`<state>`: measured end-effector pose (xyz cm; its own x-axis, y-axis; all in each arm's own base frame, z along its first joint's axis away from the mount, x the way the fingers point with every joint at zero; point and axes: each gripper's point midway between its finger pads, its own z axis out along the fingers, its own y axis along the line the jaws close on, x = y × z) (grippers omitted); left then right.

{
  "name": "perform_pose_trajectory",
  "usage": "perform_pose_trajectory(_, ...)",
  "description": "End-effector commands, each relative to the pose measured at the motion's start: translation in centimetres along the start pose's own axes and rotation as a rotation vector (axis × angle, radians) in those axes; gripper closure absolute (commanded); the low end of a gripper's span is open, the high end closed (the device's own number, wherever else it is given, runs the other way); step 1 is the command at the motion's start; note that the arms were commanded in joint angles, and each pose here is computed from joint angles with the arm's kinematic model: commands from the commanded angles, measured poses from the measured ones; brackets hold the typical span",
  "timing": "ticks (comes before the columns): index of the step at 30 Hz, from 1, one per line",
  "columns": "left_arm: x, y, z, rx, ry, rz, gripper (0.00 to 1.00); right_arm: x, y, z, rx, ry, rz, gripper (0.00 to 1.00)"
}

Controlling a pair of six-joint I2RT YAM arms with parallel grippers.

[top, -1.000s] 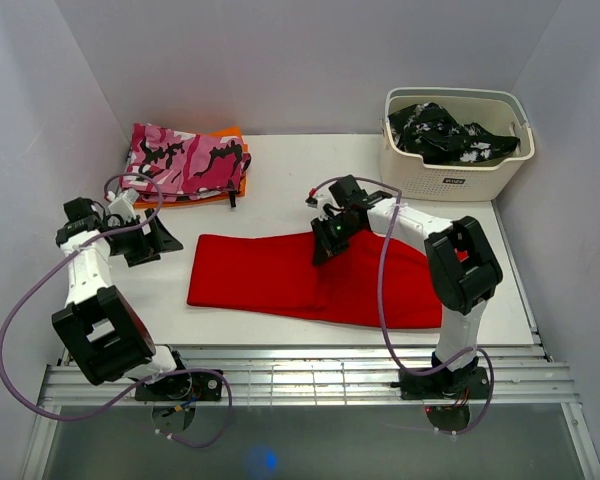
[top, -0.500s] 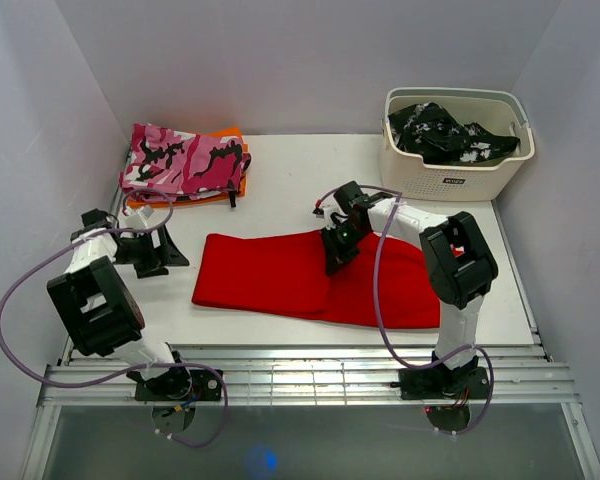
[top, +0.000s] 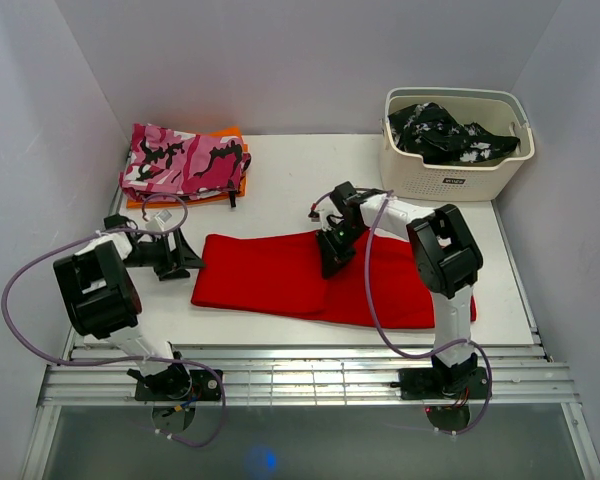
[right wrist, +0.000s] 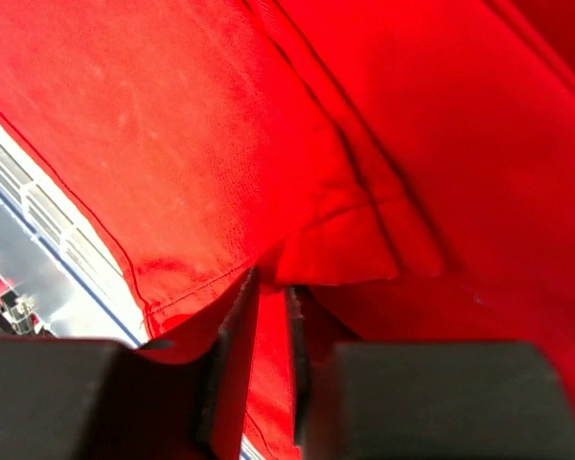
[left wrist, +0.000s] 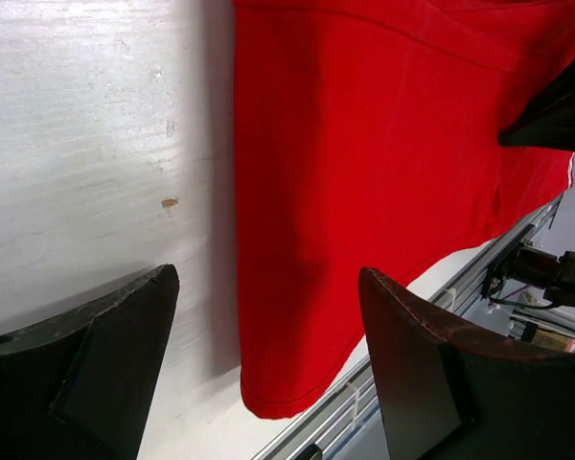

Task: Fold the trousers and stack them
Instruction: Fold the trousers

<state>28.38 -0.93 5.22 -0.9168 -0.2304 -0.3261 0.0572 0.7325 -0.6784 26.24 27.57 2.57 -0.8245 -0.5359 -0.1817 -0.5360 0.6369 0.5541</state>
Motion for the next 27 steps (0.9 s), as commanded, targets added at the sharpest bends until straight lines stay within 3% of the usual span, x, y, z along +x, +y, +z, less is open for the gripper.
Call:
perform_pose_trajectory(1,-0.8,0.3,1.0,0.009,-0.007,-0.016,0.14,-1.1,0.7,0.6,-0.013,-0.003,-0.049,0.75)
perform_pose_trajectory(5,-0.3,0.3,1.9,0.034,0.030,-0.026,0.20,-2.1,0.8,0.7,-0.006,-0.014,-0.066,0.64)
perform_pose_trajectory(8,0.0,-0.2,2.2,0.066,0.049,-0.034,0.30,-2.6,0.7,0.1,0.016,-0.024,-0.083,0.55)
perform_pose_trajectory(9,0.0,-0.2,2.2,0.071,0.049,-0.036,0.40,-2.6,0.6,-0.2,0.030,-0.027,-0.088,0.52)
perform_pose_trajectory(11,0.1,-0.5,2.3,0.090,0.056,-0.037,0.48,-3.0,0.5,-1.4,0.051,-0.049,-0.100,0.50)
perform_pose_trajectory(14,0.6,-0.7,2.3,0.115,0.078,-0.043,0.53,-3.7,-0.9,-4.4,0.096,-0.113,-0.094,0.33)
perform_pose_trajectory(15,0.7,-0.6,2.3,0.115,0.082,-0.042,0.54,-3.9,-1.3,-5.3,0.102,-0.132,-0.090,0.17)
perform_pose_trajectory(16,0.7,-0.5,2.3,0.115,0.086,-0.046,0.66,-4.1,-1.6,-6.3,0.106,-0.150,-0.086,0.09)
perform_pose_trajectory(17,0.6,-0.4,2.2,0.114,0.082,-0.050,0.72,-4.4,-2.7,-8.3,0.119,-0.188,-0.082,0.03)
perform_pose_trajectory(19,0.0,0.0,1.7,0.108,0.055,-0.059,0.82,-3.9,-3.4,-10.6,0.115,-0.206,-0.072,0.05)
perform_pose_trajectory(20,-0.7,0.2,1.2,0.104,0.035,-0.059,0.97,-3.7,-4.6,-12.9,0.138,-0.247,-0.058,0.07)
perform_pose_trajectory(21,-1.6,0.7,0.2,0.094,-0.005,-0.063,1.00,-3.4,-5.5,-14.1,0.165,-0.260,-0.082,0.10)
perform_pose_trajectory(27,-7.0,2.4,-6.3,0.004,-0.138,0.006,1.00,1.7,-10.7,-21.9,0.295,-0.339,-0.044,0.10)
